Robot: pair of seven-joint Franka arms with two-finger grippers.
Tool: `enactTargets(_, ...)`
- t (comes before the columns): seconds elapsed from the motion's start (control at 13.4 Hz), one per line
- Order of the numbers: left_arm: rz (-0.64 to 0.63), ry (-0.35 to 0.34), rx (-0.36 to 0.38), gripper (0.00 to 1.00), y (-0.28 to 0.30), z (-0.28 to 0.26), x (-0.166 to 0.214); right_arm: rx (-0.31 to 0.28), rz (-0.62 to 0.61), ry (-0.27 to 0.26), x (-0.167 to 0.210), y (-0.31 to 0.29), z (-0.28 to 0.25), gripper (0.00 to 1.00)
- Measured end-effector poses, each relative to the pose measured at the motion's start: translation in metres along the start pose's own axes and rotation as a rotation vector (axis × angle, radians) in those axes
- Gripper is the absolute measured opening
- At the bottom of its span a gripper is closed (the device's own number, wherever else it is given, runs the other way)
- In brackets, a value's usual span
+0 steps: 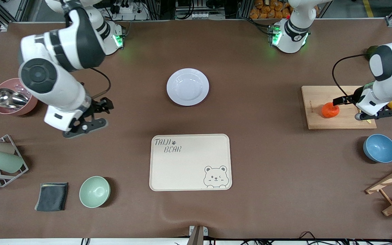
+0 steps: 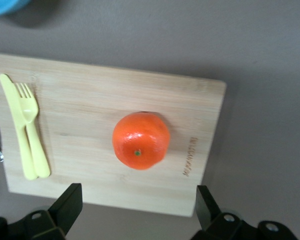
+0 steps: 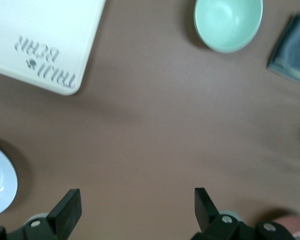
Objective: Place orange and plate with both arms
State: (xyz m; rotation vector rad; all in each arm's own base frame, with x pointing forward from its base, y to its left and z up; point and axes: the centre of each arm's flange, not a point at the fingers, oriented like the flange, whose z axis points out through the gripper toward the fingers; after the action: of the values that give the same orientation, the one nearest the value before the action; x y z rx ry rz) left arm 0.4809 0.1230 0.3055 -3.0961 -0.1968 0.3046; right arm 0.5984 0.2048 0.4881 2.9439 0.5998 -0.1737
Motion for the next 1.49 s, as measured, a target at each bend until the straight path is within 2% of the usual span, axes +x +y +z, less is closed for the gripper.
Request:
enactTargets(0.07,0.001,0.007,-0.003,1.0,-0.003,0.014,-0.006,-0.035,-0.026,0.02,0.004,-0.011,-0.003,1.0)
enactTargets(0.22,0.0,0.001,-0.007,1.0,-0.003,0.031,-0.014,-0.074,-0.07,0.025,0.008,-0.035,-0.004,1.0)
enactTargets(0.52,-0.001,-0.003,-0.012,1.0,-0.004,0.047,-0.013,-0.077,-0.074,0.017,0.009,-0.037,0.001,1.0)
enactTargets(0.6,-0.001,0.001,-0.013,1.0,-0.004,0.051,-0.011,-0.059,-0.063,0.009,0.01,-0.034,0.004,1.0)
enactTargets(0.67,-0.001,0.004,-0.015,1.0,-0.004,0.056,-0.009,-0.006,-0.034,-0.01,0.009,-0.026,0.012,1.0)
enactTargets(0.82,-0.005,0.01,-0.018,1.0,-0.006,0.067,-0.005,0.157,0.07,-0.064,0.006,0.016,0.044,1.0)
enactTargets(0.89,-0.006,0.007,-0.021,1.0,-0.006,0.073,-0.005,0.22,0.113,-0.086,0.004,0.042,0.062,1.0)
enactTargets(0.97,-0.006,0.002,-0.023,1.0,-0.006,0.078,-0.004,0.257,0.133,-0.099,0.003,0.061,0.076,1.0)
enactTargets(1.12,-0.005,0.004,-0.025,1.0,-0.006,0.085,-0.002,0.284,0.141,-0.114,0.003,0.073,0.089,1.0)
enactTargets(1.49,-0.002,-0.001,-0.029,1.0,-0.005,0.098,0.004,0.301,0.131,-0.13,0.005,0.069,0.099,1.0)
